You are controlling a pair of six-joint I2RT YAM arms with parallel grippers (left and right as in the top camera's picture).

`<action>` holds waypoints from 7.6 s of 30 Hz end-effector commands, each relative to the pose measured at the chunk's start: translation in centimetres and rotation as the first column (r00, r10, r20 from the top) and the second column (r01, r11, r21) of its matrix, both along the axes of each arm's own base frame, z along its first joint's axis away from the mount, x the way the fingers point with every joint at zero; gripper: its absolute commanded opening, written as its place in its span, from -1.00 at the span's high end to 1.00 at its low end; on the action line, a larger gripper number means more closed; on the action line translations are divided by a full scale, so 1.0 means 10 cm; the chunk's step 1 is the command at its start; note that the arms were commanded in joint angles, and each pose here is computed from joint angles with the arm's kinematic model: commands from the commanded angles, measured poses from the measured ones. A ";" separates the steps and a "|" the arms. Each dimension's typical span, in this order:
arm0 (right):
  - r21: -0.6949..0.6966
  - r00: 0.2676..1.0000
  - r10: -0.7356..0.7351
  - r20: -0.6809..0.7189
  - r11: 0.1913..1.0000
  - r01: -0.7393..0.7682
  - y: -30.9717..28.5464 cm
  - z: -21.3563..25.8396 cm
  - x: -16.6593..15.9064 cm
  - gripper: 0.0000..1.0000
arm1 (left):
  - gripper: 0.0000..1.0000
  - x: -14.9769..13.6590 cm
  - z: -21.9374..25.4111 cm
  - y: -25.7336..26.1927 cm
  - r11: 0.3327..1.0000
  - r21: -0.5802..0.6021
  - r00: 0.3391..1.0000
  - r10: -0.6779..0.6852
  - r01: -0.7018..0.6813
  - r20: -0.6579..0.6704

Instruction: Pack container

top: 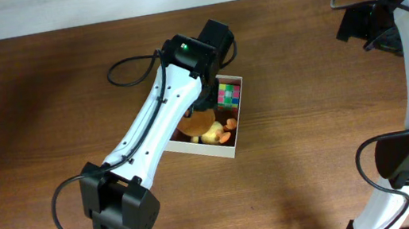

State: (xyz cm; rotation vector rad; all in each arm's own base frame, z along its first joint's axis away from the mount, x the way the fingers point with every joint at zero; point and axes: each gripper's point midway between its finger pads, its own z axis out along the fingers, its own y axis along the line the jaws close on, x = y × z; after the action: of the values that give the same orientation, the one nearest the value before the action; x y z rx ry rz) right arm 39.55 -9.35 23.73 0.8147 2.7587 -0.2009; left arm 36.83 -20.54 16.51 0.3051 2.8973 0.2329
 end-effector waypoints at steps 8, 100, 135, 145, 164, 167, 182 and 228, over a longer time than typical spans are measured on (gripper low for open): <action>-0.011 1.000 -0.019 -0.012 1.000 0.018 -0.04 -0.04 -0.01 -0.97 | 0.96 0.15 0.04 -0.29 0.988 -0.133 0.995 -0.076 0.083 0.057; -0.011 1.000 -0.019 -0.012 1.000 0.018 -0.04 -0.04 -0.01 -0.97 | 0.95 0.18 -0.43 0.12 0.999 0.030 0.999 -0.024 0.025 -0.041; -0.011 1.000 -0.019 -0.012 1.000 0.018 -0.04 -0.04 -0.01 -0.97 | 0.94 -0.45 -0.51 -1.01 0.936 -0.140 0.939 -0.336 0.324 -0.078; -0.011 1.000 -0.018 -0.012 1.000 0.018 -0.04 -0.04 -0.01 -0.97 | 0.94 -0.31 -0.71 -0.89 0.956 -0.110 0.959 -0.278 0.271 -0.057; -0.011 1.000 -0.019 -0.012 1.000 0.018 -0.04 -0.04 -0.01 -0.97 | 0.94 -0.14 -0.77 -1.09 0.948 -0.255 0.980 -0.200 0.191 -0.008; -0.011 1.000 -0.019 -0.012 1.000 0.018 -0.04 -0.04 -0.01 -0.97 | 0.94 -0.14 -0.76 -1.13 0.943 -0.272 0.980 -0.200 0.191 -0.006; -0.011 1.000 -0.019 -0.012 1.000 0.018 -0.04 -0.04 -0.01 -0.97 | 0.94 0.08 -0.70 -1.17 0.929 -0.349 0.992 -0.119 0.127 0.042; -0.011 1.000 -0.019 -0.012 1.000 0.018 -0.04 -0.04 -0.01 -0.97 | 0.95 0.38 -0.68 -1.03 0.847 -0.530 0.998 -0.056 0.045 -0.005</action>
State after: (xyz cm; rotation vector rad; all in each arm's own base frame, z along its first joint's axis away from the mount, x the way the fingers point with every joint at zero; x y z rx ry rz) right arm 39.55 -9.35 23.73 0.8147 2.7587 -0.2009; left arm 38.48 -33.47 8.89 0.3749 2.8387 -0.5958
